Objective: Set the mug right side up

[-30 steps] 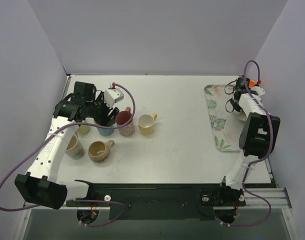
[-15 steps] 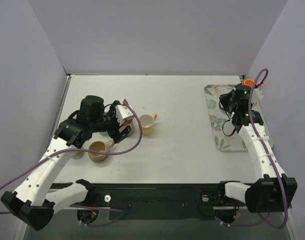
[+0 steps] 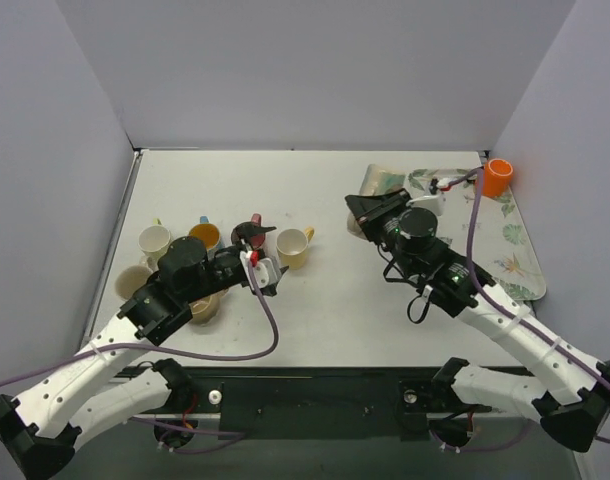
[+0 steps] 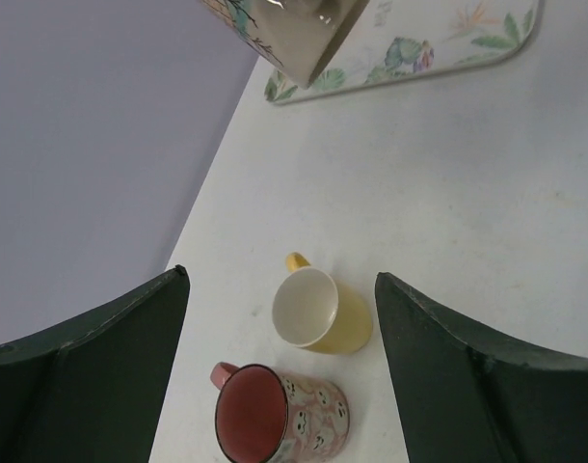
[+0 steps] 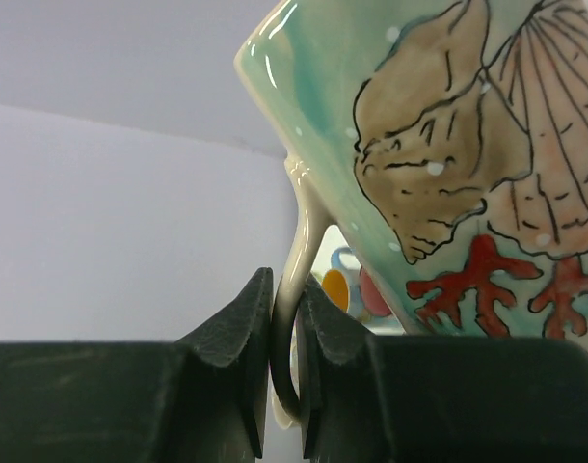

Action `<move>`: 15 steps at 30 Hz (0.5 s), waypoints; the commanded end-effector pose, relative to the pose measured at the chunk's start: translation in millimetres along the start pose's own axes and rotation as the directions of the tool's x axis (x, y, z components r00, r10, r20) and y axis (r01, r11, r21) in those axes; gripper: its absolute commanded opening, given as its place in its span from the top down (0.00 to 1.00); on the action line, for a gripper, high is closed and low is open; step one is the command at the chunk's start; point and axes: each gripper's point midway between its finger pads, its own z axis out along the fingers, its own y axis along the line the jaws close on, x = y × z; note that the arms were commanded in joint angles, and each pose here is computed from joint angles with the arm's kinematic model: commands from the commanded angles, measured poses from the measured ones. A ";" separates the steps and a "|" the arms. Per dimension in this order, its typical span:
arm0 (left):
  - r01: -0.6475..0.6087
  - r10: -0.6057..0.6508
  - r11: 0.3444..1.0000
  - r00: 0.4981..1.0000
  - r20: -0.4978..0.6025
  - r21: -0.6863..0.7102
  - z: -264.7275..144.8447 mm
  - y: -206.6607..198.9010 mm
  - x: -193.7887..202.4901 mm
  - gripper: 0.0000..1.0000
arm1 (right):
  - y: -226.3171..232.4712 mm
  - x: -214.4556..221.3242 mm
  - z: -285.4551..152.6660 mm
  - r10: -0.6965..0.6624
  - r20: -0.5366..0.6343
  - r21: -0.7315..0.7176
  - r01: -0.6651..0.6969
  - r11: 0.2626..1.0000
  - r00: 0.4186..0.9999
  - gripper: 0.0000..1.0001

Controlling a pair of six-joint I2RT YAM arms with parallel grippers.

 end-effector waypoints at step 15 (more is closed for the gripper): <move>-0.200 0.337 0.840 0.921 0.195 -0.504 -14.1 23.1 6.8 0.11 | 162.0 87.1 -17.6 0.174 -0.134 -0.382 -0.212 0.899 0.976 1.00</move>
